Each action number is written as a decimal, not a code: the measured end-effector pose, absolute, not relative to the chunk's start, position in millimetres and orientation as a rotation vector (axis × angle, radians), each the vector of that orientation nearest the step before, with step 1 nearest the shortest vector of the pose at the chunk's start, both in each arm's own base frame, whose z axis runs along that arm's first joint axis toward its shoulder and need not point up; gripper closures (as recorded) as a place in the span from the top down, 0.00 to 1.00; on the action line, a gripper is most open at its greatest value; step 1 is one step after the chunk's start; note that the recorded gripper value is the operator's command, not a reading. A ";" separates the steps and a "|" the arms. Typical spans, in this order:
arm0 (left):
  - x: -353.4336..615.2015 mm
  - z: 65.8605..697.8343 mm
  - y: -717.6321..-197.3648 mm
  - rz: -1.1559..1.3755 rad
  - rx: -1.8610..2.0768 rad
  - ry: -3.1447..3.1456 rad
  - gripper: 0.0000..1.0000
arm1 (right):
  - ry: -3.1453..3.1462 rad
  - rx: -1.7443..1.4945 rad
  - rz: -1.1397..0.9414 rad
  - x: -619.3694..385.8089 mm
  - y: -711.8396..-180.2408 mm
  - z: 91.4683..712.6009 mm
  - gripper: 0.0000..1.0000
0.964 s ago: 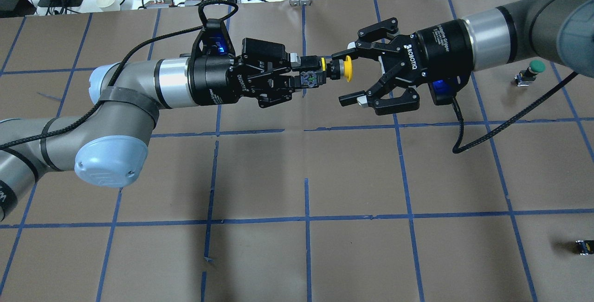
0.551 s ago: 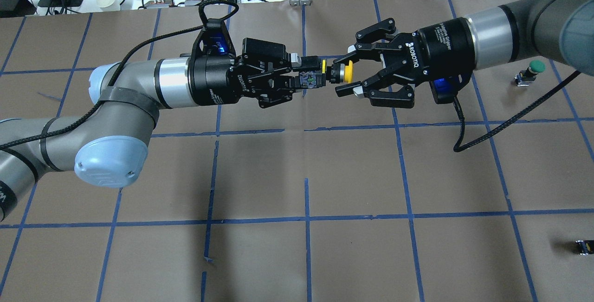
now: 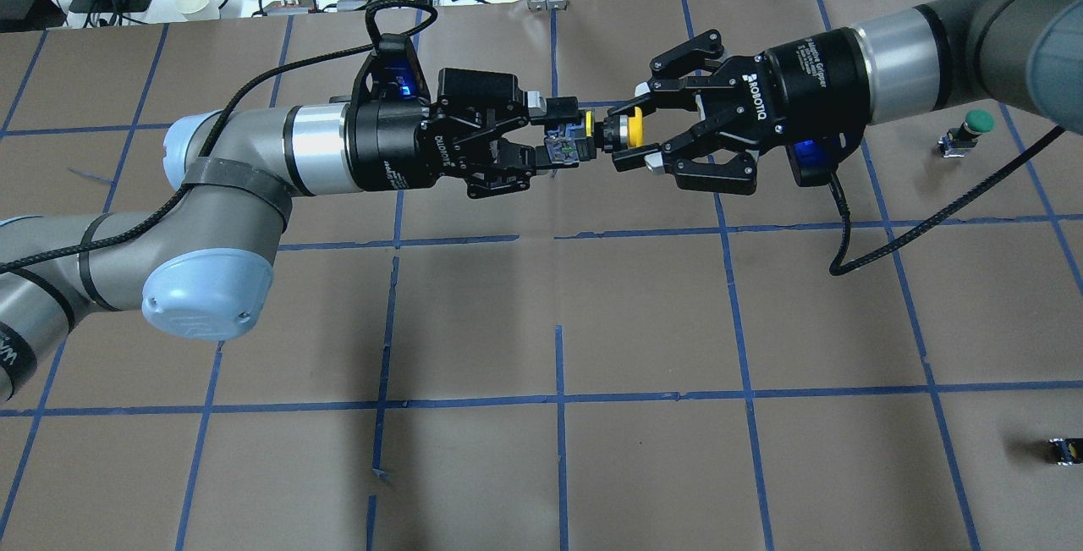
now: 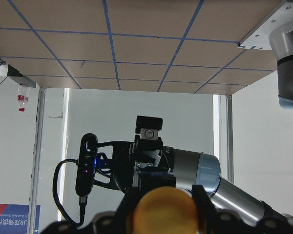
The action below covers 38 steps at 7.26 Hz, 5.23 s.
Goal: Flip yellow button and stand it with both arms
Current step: 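Open the left gripper and pull it back while the right gripper carries the button away, then lower the button upright onto the table with the right gripper, then open the right gripper and lift it off the standing button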
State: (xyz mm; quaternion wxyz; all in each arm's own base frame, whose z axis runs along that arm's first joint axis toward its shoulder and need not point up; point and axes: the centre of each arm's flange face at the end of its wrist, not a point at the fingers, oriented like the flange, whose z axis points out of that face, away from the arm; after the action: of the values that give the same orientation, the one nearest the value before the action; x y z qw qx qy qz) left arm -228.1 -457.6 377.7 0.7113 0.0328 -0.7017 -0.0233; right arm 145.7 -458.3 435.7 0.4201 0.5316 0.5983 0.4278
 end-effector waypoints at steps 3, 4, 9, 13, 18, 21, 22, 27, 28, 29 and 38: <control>-218.2 390.8 -465.3 -0.072 0.126 -1.579 1.00 | 1.520 1.341 1.056 137.6 -461.6 434.4 0.10; -198.2 394.8 -476.3 -0.042 0.175 -1.649 1.00 | 1.562 1.358 1.020 122.2 -465.4 434.9 0.10; -86.6 364.1 -507.6 0.163 0.457 -2.272 0.99 | 2.119 1.202 0.661 19.2 -478.1 462.8 0.07; -61.7 409.7 -520.8 0.102 0.376 -2.926 0.98 | 2.808 0.349 0.399 -62.9 -487.2 432.5 0.05; -145.6 512.0 -502.3 0.029 -0.136 -3.100 0.99 | 3.034 -0.744 0.145 -138.5 -498.8 382.6 0.05; -113.8 520.4 -491.2 0.025 -0.095 -3.099 0.99 | 2.923 -1.293 0.000 -178.0 -482.6 339.0 0.05; -111.4 518.2 -487.8 0.015 -0.071 -3.104 0.99 | 2.846 -1.421 -0.057 -187.3 -480.4 330.6 0.06; -110.9 502.9 -496.9 -0.047 0.003 -3.123 1.00 | 2.572 -1.811 -0.166 -225.6 -498.7 267.9 0.09; -111.2 501.3 -496.9 -0.053 0.003 -3.123 1.00 | 2.564 -1.798 -0.160 -236.0 -496.9 255.9 0.13; -111.3 499.6 -496.4 -0.062 0.002 -3.124 1.00 | 2.559 -1.785 -0.158 -245.5 -494.6 246.2 0.20; -112.2 498.7 -497.2 -0.082 0.009 -3.116 1.00 | 2.554 -1.752 -0.224 -242.7 -494.1 249.6 0.91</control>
State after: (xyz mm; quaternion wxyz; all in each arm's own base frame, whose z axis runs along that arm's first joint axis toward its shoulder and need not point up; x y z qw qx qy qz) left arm -112.2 -497.2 498.7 0.0120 0.0028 -0.9996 -0.0262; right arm -242.7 -494.1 249.6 0.0183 -0.5641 0.8224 -0.0721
